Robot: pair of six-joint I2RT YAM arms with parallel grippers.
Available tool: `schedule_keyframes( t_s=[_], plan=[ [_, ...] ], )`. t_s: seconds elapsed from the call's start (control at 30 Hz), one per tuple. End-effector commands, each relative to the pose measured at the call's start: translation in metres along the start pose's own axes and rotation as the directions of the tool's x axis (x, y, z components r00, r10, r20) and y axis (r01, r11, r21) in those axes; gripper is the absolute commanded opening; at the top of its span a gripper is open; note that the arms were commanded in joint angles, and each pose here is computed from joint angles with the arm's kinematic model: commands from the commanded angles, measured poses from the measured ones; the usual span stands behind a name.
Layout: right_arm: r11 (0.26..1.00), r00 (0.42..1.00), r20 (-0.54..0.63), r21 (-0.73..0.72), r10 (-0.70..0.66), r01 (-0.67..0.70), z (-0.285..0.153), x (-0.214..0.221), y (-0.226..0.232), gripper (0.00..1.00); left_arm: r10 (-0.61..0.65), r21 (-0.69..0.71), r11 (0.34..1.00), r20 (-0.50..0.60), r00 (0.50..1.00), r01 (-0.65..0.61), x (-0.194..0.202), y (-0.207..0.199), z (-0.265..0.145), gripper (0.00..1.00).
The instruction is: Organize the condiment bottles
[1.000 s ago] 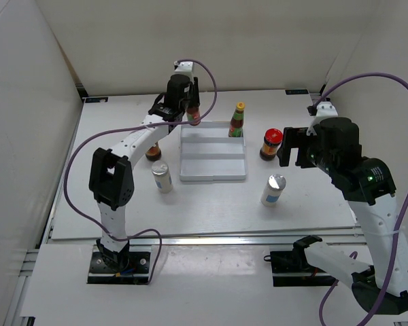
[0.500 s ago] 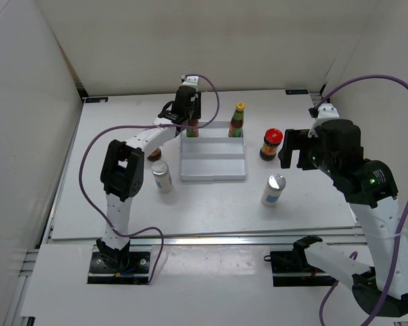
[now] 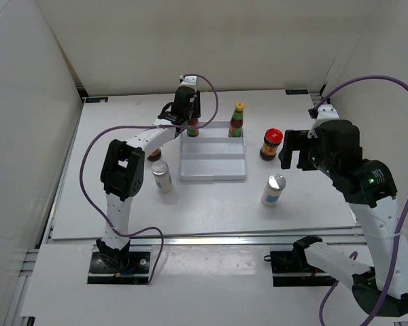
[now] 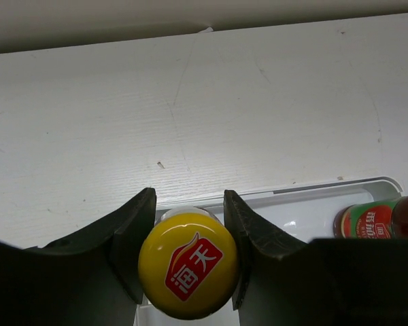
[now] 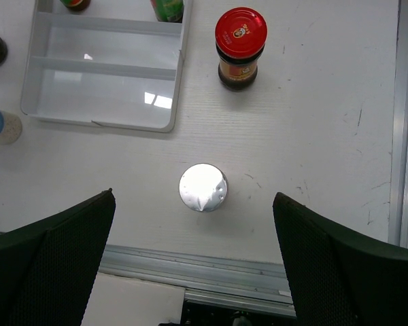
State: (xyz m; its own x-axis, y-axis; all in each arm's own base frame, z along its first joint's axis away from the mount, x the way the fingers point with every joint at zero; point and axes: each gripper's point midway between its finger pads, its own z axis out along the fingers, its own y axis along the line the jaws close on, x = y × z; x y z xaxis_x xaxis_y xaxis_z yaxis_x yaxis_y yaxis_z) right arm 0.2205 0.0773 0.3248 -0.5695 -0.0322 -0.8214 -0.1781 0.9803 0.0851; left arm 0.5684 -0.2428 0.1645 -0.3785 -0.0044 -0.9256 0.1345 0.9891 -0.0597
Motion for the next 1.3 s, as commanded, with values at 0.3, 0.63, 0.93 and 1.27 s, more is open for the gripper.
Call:
schedule_keyframes(
  t_s=[0.3,0.63,0.93,1.27],
  plan=[
    [1.0,1.0,0.009,0.012,-0.003,0.003,-0.004,0.0,-0.003,1.0,0.0,-0.03,1.0,0.02,1.0,0.0,-0.007,0.009,-0.002,0.85],
    [0.997,1.0,0.023,0.078,0.007,-0.009,-0.007,-0.001,-0.015,1.0,-0.004,-0.071,0.997,0.112,0.994,0.012,-0.065,0.016,-0.025,1.0],
    [0.98,0.996,-0.023,0.181,0.083,-0.077,0.028,0.014,-0.025,1.0,0.001,-0.064,0.998,0.279,0.96,0.018,-0.19,0.022,-0.104,1.0],
    [0.978,0.976,-0.167,0.177,0.137,-0.107,0.112,-0.009,-0.025,1.0,0.127,-0.294,0.954,0.207,0.97,-0.062,-0.148,0.098,-0.207,1.0]
  ],
)
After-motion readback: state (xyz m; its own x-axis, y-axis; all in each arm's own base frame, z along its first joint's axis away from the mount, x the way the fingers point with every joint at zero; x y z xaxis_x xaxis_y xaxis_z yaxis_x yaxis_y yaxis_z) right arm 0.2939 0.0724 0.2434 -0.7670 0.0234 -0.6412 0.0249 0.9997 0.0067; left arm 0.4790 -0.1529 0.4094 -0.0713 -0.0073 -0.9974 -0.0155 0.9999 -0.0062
